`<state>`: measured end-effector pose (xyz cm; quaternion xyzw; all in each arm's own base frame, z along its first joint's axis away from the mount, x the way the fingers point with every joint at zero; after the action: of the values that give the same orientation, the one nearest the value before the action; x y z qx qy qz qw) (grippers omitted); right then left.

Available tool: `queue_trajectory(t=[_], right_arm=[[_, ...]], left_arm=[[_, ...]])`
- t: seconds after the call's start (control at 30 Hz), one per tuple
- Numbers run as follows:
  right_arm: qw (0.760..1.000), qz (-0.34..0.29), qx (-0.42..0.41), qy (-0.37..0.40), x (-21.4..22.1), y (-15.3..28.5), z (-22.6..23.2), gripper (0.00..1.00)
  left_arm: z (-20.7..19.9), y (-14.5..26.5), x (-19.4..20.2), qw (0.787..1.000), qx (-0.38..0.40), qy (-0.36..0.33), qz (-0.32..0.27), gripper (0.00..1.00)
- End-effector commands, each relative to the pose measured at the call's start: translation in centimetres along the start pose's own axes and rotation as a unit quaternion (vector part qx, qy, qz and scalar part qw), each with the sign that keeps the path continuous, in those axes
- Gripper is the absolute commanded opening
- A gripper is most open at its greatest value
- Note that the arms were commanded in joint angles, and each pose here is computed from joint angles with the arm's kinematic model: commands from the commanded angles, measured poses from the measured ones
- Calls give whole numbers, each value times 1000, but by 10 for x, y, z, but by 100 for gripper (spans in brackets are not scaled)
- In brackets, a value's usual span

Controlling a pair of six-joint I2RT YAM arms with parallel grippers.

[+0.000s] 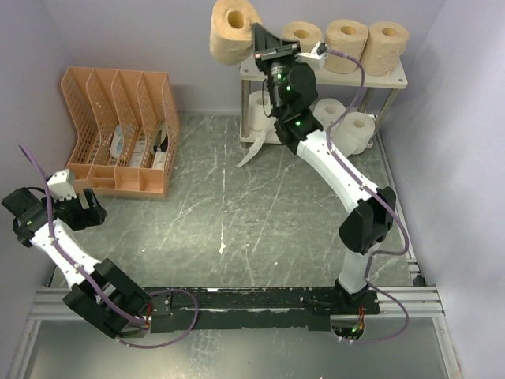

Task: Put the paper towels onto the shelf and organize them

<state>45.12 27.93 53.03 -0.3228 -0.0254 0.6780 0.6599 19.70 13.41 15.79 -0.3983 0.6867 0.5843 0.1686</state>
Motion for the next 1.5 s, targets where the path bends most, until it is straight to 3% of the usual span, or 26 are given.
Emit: queue_trajectory(t=[0.0,0.37,0.73,0.93,0.97,1.07,1.1,1.3,1.47], right_arm=[[995,-47,78,47,-20,-23,-25,0],[986,-80,119,90,-31,-63,-60,0],[970,-117,163,138,-50,-75,-109,0],[971,-125,159,128,-61,-83,-124,23],[971,-127,156,127,-63,-85,-127,32],[977,-110,140,115,-60,-95,-140,92],[979,-106,134,108,-62,-98,-141,99],[990,-49,48,124,-54,-90,-103,100],[991,13,-33,126,-16,-13,-45,100]], left_arm=[[2,6,-16,1000,-3,-10,-22,94],[1,6,-15,1000,-2,-11,-22,94],[0,6,-15,1000,3,-12,-20,94],[1,4,-14,1000,5,-10,-17,94],[1,4,-14,1000,4,-11,-17,94],[1,4,-14,1000,5,-11,-17,94],[1,4,-14,1000,4,-11,-17,94],[-1,5,-14,1000,10,-14,-18,94],[-1,7,-15,1000,7,-16,-23,94]])
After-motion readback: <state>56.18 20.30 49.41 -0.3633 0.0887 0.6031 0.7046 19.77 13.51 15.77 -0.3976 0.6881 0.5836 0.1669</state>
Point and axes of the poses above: each gripper's point midway between its finger pads, its own y axis back along the fingers, its own z axis along the line the jaws close on, x = y × z, the point moved 3 cm from there along y, back along the fingers, and after that the axes turned 9 degrees about y, right-handed, at the moved point
